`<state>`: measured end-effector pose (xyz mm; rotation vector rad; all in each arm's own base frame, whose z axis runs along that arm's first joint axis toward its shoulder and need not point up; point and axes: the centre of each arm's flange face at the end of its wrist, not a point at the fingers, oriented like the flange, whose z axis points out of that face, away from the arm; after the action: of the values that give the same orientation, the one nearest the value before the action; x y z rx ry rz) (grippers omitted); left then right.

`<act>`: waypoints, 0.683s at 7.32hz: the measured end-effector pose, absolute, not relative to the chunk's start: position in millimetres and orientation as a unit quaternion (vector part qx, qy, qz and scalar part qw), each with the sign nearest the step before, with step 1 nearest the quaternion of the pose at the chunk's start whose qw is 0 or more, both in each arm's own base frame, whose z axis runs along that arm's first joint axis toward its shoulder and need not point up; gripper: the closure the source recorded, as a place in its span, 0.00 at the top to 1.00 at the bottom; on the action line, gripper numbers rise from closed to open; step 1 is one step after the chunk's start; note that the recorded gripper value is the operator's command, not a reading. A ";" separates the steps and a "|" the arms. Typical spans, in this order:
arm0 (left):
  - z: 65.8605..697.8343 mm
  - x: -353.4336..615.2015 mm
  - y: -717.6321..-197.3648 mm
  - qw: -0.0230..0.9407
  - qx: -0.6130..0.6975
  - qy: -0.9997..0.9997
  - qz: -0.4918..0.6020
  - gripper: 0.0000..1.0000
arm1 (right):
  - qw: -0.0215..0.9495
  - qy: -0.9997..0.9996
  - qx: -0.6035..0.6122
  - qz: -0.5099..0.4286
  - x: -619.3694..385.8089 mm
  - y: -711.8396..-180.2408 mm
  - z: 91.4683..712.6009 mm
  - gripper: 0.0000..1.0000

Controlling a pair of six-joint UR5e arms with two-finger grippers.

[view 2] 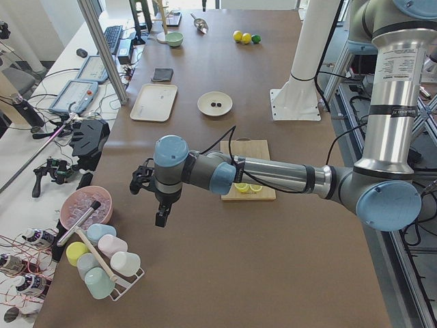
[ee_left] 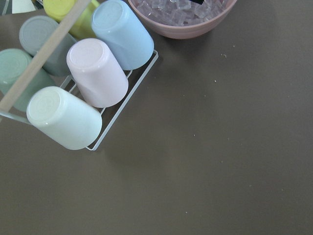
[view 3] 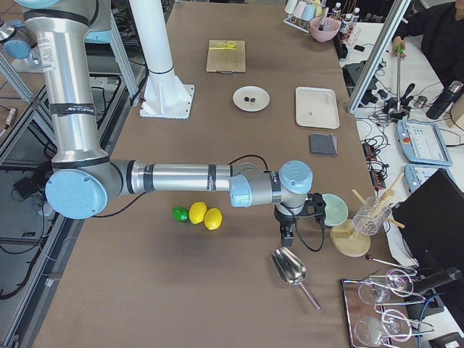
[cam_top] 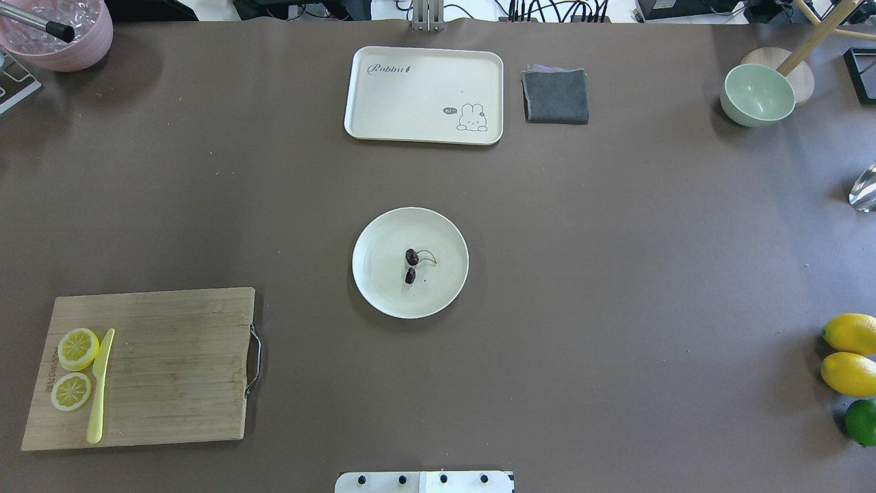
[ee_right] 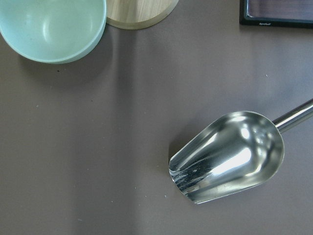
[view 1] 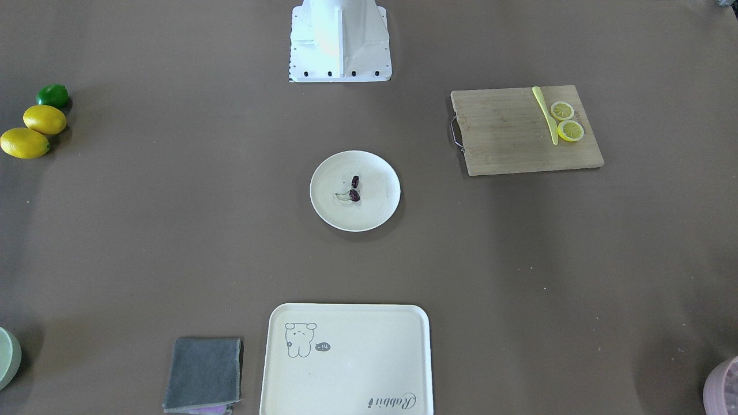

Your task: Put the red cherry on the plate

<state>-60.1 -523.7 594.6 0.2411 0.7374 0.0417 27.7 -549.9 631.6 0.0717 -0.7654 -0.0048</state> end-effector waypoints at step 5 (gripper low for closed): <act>613.4 -60.5 -522.4 0.925 0.103 0.367 0.014 0.98 | 0.924 -0.382 0.025 0.003 26.2 -550.6 618.7 1.00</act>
<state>-60.5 -522.4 613.4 0.2115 0.7524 0.0291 26.2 -550.6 618.7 0.0521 -0.7839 0.0052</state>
